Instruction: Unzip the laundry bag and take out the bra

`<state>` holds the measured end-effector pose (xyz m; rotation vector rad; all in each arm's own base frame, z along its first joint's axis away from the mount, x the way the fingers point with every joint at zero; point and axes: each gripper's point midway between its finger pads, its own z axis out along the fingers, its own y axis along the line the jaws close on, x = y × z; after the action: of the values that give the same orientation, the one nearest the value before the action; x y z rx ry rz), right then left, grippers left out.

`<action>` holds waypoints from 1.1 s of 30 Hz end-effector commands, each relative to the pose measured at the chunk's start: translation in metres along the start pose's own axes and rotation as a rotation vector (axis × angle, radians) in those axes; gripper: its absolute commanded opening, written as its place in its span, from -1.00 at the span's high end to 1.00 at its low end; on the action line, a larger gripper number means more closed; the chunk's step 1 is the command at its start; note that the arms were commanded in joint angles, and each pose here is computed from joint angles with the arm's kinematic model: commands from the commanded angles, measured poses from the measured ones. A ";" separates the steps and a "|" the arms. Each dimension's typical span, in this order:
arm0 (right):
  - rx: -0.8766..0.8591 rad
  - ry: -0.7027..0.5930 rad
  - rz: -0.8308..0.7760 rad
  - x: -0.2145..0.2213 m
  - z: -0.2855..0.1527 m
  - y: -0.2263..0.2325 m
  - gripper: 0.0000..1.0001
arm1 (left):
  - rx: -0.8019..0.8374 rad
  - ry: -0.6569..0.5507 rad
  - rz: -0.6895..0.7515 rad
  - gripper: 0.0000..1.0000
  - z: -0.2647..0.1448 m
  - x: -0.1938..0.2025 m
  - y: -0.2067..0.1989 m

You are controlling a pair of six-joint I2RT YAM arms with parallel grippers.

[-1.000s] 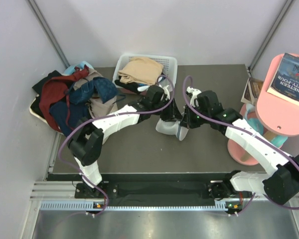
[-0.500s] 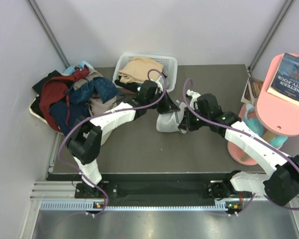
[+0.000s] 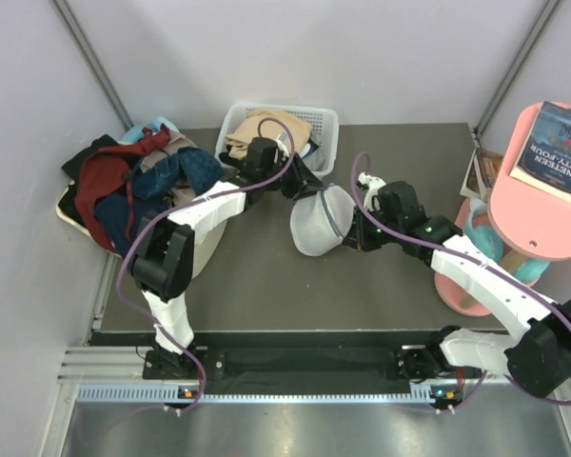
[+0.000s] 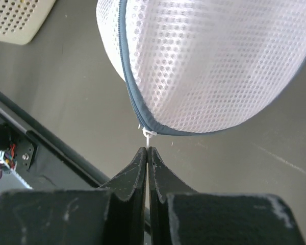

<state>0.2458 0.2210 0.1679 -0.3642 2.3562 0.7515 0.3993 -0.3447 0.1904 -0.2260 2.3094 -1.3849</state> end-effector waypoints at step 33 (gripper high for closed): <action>-0.036 0.009 -0.036 -0.033 0.004 0.024 1.00 | -0.076 0.157 0.562 -0.43 -0.067 0.110 -0.032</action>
<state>0.2572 0.2341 0.1756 -0.4134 2.4186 0.7341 0.2773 -0.3402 0.1994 0.2861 2.4164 -1.0454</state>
